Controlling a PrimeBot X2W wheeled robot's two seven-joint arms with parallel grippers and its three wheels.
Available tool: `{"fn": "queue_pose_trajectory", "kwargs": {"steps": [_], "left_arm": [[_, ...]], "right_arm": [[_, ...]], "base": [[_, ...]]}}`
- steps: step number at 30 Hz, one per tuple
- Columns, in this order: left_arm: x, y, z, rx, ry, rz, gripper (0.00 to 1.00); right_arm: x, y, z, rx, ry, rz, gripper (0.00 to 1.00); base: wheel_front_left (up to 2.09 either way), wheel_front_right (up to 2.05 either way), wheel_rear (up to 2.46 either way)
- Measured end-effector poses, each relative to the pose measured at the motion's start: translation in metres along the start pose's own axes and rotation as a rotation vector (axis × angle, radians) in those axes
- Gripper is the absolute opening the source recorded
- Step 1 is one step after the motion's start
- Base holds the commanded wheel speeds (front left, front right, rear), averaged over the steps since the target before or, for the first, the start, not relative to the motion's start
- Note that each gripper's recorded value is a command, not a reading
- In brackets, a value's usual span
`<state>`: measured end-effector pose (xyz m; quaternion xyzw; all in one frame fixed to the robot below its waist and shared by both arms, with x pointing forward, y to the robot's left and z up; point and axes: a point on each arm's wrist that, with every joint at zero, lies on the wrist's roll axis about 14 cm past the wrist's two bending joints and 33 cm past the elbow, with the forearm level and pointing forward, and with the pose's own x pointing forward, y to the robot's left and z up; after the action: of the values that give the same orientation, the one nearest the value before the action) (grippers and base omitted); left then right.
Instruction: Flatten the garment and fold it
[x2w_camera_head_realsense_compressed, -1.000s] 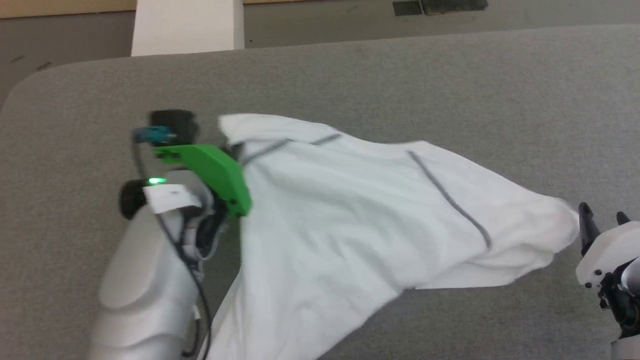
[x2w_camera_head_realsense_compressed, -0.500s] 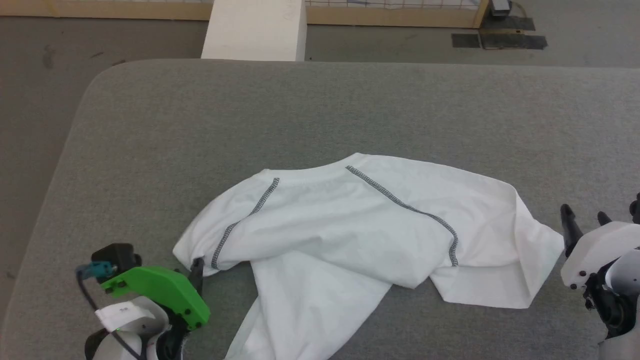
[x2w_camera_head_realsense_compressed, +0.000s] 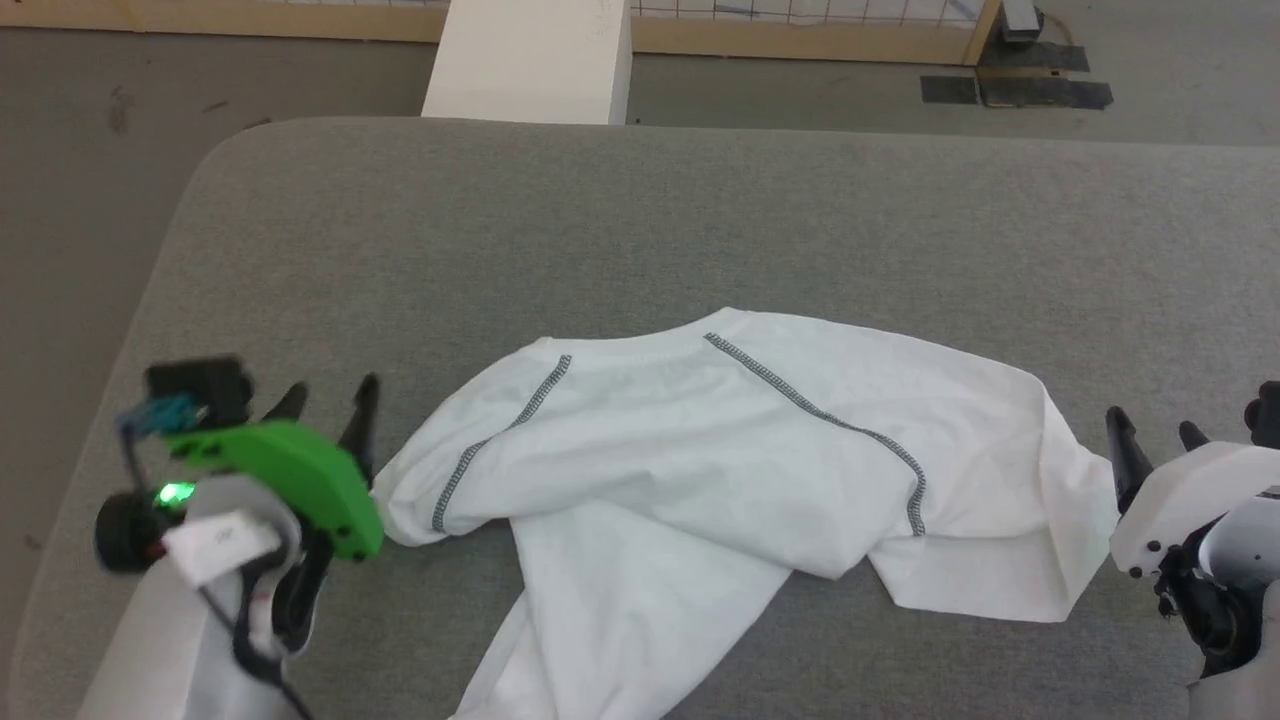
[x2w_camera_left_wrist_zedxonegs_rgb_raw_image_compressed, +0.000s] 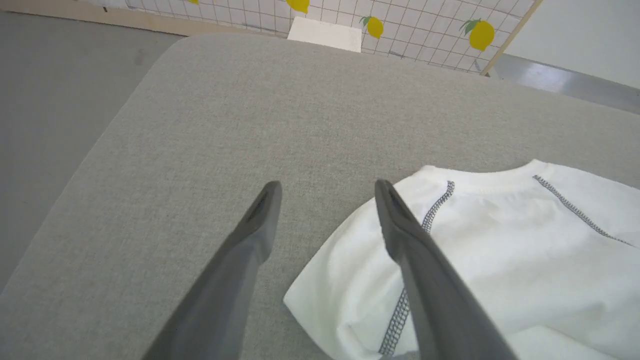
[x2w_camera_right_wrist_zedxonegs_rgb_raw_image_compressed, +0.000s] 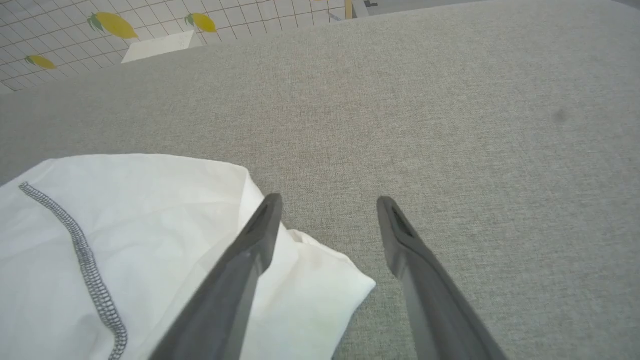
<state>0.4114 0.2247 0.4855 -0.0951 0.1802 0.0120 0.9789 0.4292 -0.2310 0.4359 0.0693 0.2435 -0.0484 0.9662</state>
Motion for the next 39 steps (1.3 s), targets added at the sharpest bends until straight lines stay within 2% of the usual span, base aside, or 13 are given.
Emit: {"fn": "queue_pose_trajectory", "kwargs": {"steps": [6,10,13,17,18,19,20,26,30,34,39], "left_arm": [[0.034,-0.038,-0.031,0.151,0.261,-0.116,1.00],[0.044,-0.026,-0.065,0.231,0.468,-0.074,1.00],[0.044,-0.014,-0.089,0.248,0.598,-0.033,1.00],[0.048,-0.012,-0.103,0.242,0.658,-0.015,1.00],[0.049,-0.013,-0.106,0.226,0.669,-0.015,0.75],[0.050,-0.013,-0.107,0.218,0.673,-0.015,0.25],[0.051,-0.015,-0.108,0.205,0.676,-0.021,0.00],[0.057,-0.023,-0.096,0.095,0.552,-0.042,0.00],[0.057,-0.023,-0.078,0.006,0.416,-0.037,0.00],[0.054,-0.028,-0.058,-0.051,0.289,-0.043,0.00],[0.048,-0.038,-0.049,-0.089,0.231,-0.066,0.00]], "right_arm": [[0.000,-0.009,-0.008,0.007,0.023,-0.022,1.00],[-0.002,-0.019,-0.013,0.012,0.033,-0.046,1.00],[-0.003,-0.028,-0.017,0.019,0.043,-0.070,1.00],[-0.003,-0.038,-0.023,0.024,0.055,-0.096,1.00],[-0.002,-0.039,-0.024,0.025,0.057,-0.100,1.00],[-0.002,-0.040,-0.025,0.025,0.060,-0.102,1.00],[-0.001,-0.040,-0.026,0.024,0.063,-0.104,1.00],[0.007,-0.022,-0.022,-0.007,0.057,-0.055,1.00],[0.018,0.011,-0.003,-0.079,0.040,0.032,1.00],[0.031,0.045,0.011,-0.247,0.105,0.127,1.00],[0.047,0.071,0.004,-0.485,0.272,0.186,1.00]], "base": [[0.00,0.00,0.00],[0.00,0.00,0.00],[0.00,0.00,0.00],[0.00,0.00,0.00],[0.00,0.00,0.00],[0.00,0.00,0.00],[0.00,0.00,0.00],[0.00,0.00,0.00],[0.00,0.00,0.00],[0.00,0.00,0.00],[0.00,0.00,0.00]]}}
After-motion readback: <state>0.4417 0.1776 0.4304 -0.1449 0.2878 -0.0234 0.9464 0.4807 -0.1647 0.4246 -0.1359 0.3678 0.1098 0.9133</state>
